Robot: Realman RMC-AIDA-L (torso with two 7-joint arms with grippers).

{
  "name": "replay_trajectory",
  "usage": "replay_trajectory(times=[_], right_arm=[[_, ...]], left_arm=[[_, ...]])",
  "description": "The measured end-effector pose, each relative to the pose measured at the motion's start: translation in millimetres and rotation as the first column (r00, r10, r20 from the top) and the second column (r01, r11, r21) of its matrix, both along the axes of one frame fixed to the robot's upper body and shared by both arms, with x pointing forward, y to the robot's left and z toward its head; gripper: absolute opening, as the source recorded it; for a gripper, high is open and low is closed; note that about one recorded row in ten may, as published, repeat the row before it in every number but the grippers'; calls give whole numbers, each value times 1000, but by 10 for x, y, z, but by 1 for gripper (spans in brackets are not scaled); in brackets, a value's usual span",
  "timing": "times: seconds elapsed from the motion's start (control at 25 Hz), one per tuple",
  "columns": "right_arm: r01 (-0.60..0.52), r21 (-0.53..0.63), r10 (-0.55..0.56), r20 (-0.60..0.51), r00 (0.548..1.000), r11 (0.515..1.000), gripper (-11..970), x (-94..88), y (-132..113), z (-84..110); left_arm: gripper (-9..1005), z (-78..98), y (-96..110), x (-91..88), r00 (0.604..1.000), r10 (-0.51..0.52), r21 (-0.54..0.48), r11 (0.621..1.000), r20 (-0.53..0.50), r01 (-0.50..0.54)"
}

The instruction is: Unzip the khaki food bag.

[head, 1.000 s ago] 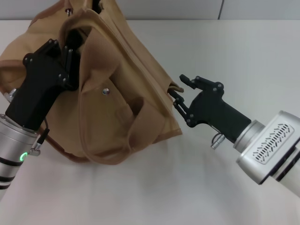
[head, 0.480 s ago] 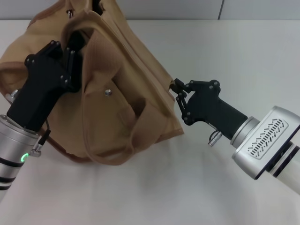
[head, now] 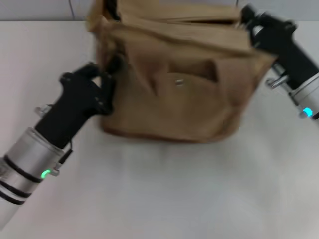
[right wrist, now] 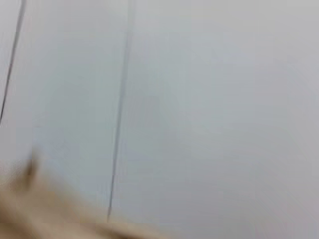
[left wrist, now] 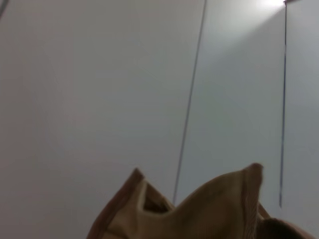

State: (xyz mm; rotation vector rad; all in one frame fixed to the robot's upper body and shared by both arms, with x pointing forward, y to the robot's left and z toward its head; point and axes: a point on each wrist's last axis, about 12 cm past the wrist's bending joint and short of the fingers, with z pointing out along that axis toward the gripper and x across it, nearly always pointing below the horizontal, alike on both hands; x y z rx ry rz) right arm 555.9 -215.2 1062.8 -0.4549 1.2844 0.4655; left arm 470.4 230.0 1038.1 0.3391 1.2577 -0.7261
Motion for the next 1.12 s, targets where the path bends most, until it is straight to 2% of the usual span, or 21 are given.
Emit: replay_trajectory(times=[0.16,0.32,0.44,0.52,0.6,0.68,0.72,0.76,0.8,0.84,0.92,1.0,1.04,1.12], right_arm=[[-17,111,19,-18,1000,994,42,54,-174,106],[0,155,0,-3,1000,988,74,-29,-244,99],[-2,197,-1,13,1000,980,120,-150,-332,87],[-17,243,10,27,1000,970,151,-268,-445,92],[-58,291,47,46,998,955,182,-414,-605,120],[-157,279,147,57,987,947,213,-563,-751,163],[-235,249,229,53,972,940,261,-641,-816,194],[-335,209,336,34,941,919,309,-719,-858,223],[-427,174,432,7,902,887,358,-783,-879,245],[-543,125,550,-32,834,831,406,-861,-896,267],[-695,67,697,-104,709,716,491,-975,-892,269],[-769,37,764,-156,626,638,564,-1035,-863,241],[-789,30,780,-179,600,614,601,-1050,-839,219],[-803,23,789,-209,578,595,674,-1056,-780,173]], left_arm=[[70,-65,-61,36,996,-51,21,998,-78,52],[110,-108,-2,17,993,-34,25,999,-112,37],[171,-89,69,-6,996,-21,25,999,-87,24],[249,-48,156,-28,999,-21,27,999,-46,22],[328,4,266,-59,999,-42,43,998,2,42],[406,61,388,-81,995,-91,78,993,38,88],[447,103,479,-82,988,-149,112,983,37,144],[488,123,515,-79,984,-172,125,978,35,167],[530,166,584,-77,969,-248,158,957,11,243],[571,207,629,-76,946,-324,190,928,-16,321],[640,288,701,-82,884,-463,242,851,-68,465],[696,354,747,-100,817,-567,262,776,-107,573],[724,377,757,-106,793,-598,268,750,-115,604],[780,399,745,-119,757,-641,277,710,-124,647]])
